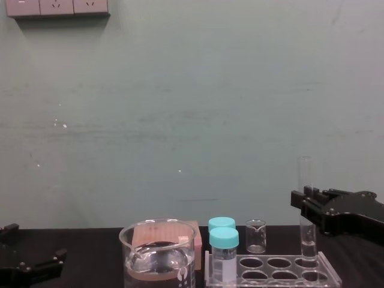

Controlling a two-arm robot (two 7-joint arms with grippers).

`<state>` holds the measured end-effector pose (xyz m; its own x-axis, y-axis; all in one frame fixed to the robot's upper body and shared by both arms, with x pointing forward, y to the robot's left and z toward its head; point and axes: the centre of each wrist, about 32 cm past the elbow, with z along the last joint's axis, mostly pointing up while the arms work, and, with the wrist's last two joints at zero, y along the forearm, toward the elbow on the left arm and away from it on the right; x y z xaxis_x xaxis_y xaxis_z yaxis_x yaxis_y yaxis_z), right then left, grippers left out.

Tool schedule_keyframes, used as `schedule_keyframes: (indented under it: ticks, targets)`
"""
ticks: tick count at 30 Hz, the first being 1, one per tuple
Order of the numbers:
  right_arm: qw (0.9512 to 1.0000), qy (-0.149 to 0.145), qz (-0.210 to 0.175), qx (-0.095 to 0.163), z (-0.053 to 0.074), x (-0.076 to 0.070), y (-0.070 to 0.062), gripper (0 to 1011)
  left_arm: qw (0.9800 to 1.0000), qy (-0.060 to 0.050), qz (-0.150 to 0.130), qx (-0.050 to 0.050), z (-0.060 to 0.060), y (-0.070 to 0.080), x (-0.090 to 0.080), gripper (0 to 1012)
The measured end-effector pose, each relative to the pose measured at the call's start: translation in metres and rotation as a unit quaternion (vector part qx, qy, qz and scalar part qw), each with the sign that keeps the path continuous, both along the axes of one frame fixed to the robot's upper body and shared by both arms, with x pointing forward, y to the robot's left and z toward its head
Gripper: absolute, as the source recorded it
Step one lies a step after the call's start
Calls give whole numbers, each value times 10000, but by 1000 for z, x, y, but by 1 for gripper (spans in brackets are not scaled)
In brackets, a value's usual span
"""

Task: Hold the test tube with one hand and immerse one end into the beaker, then return it to the test tube rack.

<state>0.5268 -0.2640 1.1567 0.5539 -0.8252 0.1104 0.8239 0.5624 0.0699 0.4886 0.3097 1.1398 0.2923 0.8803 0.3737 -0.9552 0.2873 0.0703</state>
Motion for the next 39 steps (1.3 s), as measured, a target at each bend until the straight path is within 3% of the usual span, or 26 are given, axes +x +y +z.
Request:
schedule_keyframes:
  ticks: [39]
  targets:
    - [9999, 115, 64, -74, -4, 5, 3, 226, 10000, 0, 0, 0, 0, 0, 0, 1000]
